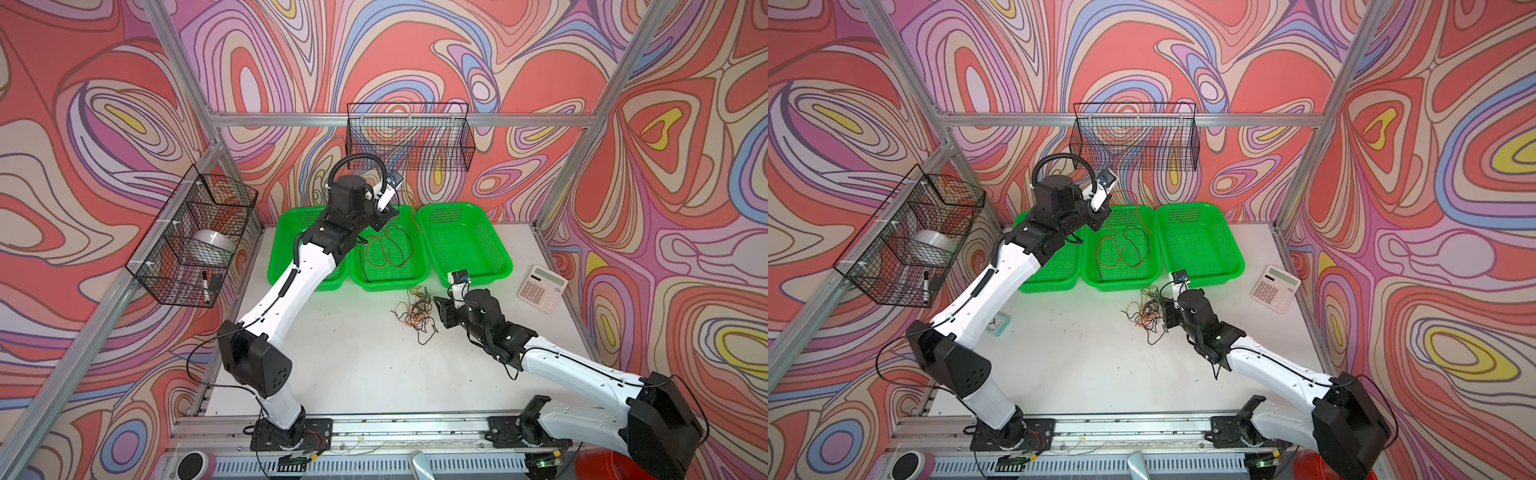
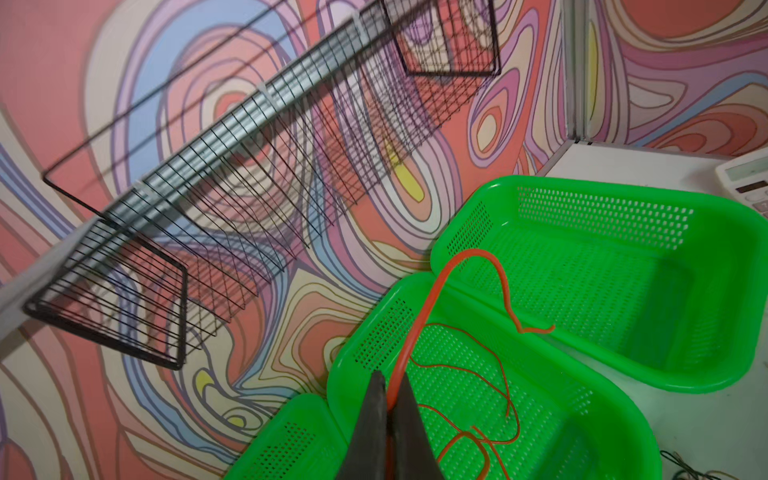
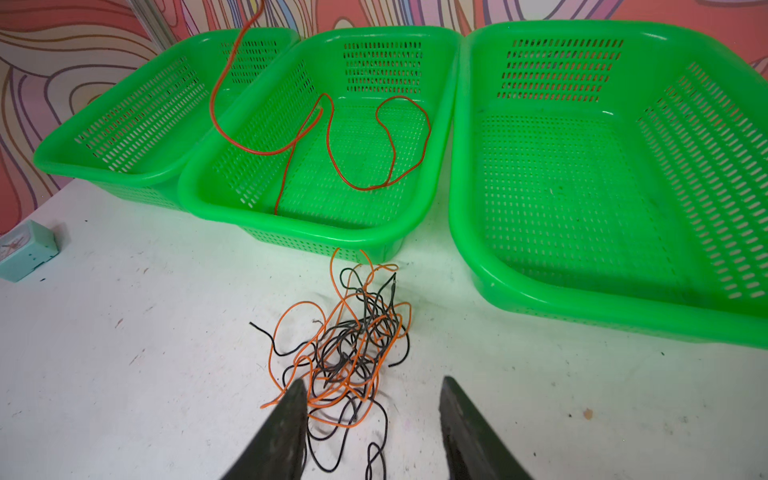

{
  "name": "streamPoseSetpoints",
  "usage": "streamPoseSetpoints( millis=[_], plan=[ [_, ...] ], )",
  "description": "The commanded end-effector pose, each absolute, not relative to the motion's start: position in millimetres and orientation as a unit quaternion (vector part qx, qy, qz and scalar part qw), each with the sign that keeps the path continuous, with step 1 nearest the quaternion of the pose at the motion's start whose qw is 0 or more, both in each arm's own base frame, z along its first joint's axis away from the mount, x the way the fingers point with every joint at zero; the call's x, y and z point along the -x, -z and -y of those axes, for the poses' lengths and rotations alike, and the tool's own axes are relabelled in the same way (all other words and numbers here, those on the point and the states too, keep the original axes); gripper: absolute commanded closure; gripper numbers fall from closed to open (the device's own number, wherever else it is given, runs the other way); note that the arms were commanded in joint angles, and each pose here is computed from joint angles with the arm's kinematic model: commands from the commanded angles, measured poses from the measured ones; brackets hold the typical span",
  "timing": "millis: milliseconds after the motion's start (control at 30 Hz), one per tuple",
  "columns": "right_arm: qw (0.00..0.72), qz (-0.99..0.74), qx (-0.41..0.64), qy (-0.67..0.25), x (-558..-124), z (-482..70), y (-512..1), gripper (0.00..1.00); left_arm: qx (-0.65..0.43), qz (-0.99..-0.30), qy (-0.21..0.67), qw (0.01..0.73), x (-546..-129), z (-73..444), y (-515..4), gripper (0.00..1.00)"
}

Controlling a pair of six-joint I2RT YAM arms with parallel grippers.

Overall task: Untangle the cables
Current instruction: 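Lower the red wire into the middle green basket and open the left gripper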

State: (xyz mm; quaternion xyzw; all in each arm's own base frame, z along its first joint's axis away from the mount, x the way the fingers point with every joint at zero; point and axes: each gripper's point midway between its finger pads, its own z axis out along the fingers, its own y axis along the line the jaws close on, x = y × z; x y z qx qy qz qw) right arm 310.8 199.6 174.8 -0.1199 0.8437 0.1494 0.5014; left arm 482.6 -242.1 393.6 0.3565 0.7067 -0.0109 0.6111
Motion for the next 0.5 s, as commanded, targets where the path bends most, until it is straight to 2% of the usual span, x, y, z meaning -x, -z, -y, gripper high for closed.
streamPoseSetpoints(
  millis=[0, 200, 433, 467],
  plan=[
    [0.494, -0.852, 0.108, -0.137, -304, -189, -180, 0.48, -0.327, -0.718, 0.033, 0.614, -505, 244, -384, 1.0],
    [0.494, -0.856, 0.087, -0.121, -290, -168, -180, 0.48, -0.223, -0.79, 0.018, 0.571, -554, 216, -314, 1.0],
    [0.489, -0.86, 0.089, -0.117, -286, -164, -180, 0.48, -0.175, -0.844, 0.05, 0.504, -585, 218, -227, 1.0],
    [0.482, -0.864, 0.09, -0.115, -286, -165, -177, 0.48, -0.169, -0.85, 0.058, 0.496, -587, 217, -221, 0.89]
  ],
)
